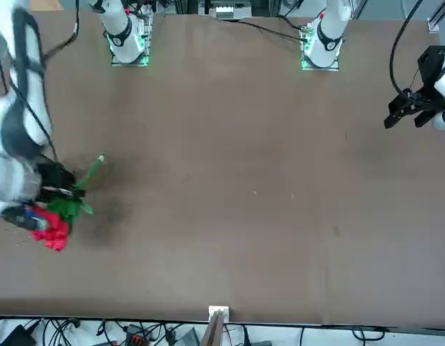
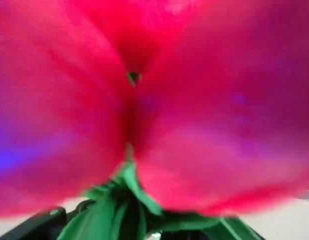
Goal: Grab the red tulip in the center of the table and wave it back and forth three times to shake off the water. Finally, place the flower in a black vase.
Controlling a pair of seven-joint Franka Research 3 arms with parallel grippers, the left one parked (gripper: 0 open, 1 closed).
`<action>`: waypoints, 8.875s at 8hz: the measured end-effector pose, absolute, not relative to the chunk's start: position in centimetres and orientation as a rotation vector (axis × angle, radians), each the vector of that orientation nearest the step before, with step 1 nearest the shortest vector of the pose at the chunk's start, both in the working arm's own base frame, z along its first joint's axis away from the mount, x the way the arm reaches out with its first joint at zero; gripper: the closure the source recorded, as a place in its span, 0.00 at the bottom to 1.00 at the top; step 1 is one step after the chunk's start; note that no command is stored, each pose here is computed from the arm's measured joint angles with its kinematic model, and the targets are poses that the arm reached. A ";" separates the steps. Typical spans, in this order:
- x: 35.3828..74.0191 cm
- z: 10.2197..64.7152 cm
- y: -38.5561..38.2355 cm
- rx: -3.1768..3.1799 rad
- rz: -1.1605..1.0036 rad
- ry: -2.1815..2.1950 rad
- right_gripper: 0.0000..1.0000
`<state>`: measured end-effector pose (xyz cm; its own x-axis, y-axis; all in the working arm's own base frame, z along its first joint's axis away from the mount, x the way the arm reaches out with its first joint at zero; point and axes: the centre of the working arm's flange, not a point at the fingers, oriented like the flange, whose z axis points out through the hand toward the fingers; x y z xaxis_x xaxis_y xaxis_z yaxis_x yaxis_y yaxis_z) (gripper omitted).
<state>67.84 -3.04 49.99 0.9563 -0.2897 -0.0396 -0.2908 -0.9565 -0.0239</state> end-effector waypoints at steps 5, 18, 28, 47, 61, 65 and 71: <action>64.1 62.4 -12.4 -3.114 -0.657 0.611 0.74; 56.4 67.7 16.4 -3.138 -0.588 0.456 0.74; 59.9 67.2 -1.9 -3.122 -0.560 0.188 0.74; 59.6 67.1 3.4 -3.110 -0.532 0.325 0.74; 57.8 64.9 -16.9 -3.205 -0.651 0.469 0.74; 56.9 55.3 -17.0 -3.111 -0.810 0.555 0.74; 54.8 51.2 -17.7 -3.061 -0.894 0.603 0.74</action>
